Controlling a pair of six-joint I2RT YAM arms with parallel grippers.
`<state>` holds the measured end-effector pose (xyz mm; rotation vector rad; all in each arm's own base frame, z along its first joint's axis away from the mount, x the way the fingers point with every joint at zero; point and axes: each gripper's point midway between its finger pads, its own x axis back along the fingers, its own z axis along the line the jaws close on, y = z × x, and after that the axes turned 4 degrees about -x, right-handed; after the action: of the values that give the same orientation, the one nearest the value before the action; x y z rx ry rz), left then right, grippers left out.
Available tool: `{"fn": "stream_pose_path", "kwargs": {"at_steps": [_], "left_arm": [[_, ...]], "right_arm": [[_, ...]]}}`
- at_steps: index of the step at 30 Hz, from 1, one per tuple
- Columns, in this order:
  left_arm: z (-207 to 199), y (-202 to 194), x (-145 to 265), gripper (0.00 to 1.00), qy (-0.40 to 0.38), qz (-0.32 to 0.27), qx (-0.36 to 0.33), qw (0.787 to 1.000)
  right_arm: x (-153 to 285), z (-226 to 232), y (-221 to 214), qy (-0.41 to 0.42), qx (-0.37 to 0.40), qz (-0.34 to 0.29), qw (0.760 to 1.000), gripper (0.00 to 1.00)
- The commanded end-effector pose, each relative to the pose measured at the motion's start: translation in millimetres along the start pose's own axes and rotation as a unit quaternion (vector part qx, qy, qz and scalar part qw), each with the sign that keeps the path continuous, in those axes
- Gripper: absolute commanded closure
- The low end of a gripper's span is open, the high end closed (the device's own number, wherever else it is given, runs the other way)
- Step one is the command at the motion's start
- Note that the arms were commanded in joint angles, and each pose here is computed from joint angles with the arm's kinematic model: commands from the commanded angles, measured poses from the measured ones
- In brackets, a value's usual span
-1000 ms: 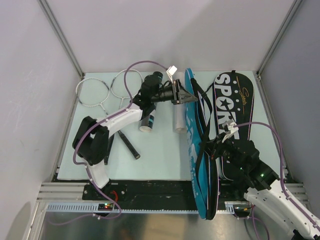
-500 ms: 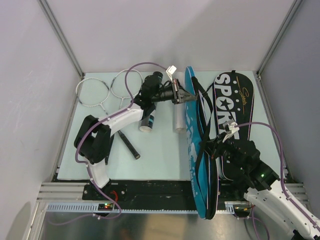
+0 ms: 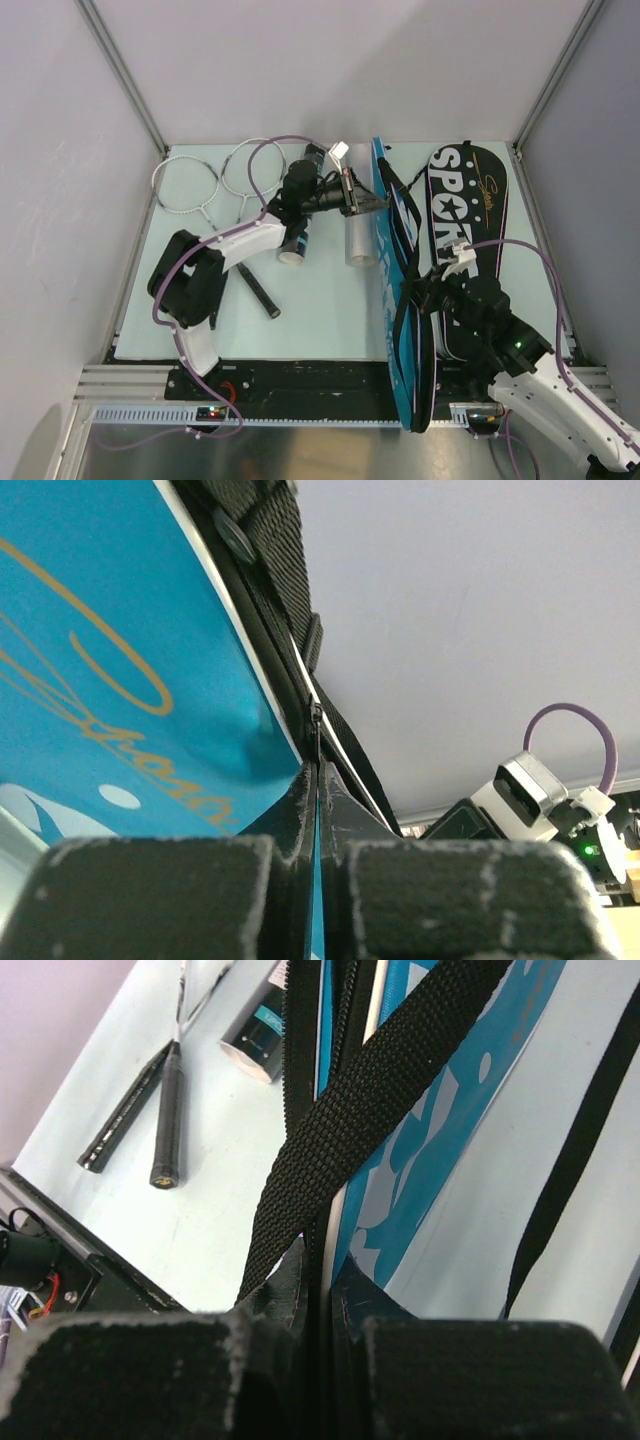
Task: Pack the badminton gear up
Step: Zip the racket bag at the center of the board.
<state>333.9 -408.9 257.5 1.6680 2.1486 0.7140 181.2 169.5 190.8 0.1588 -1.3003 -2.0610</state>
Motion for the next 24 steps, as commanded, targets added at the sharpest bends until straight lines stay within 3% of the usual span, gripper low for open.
{"fn": "stream_pose_path", "kwargs": {"at_steps": [1,24], "left_arm": [[-38,-12,7,1.0,-0.041,0.017,-0.028,0.999],[-41,-89,2,1.0,-0.023,0.06,-0.024,0.998]], "right_arm": [[7,28,86,0.026,-0.014,-0.15,0.988,1.0],[-20,-9,93,-0.059,0.001,-0.158,0.986,1.0]]}}
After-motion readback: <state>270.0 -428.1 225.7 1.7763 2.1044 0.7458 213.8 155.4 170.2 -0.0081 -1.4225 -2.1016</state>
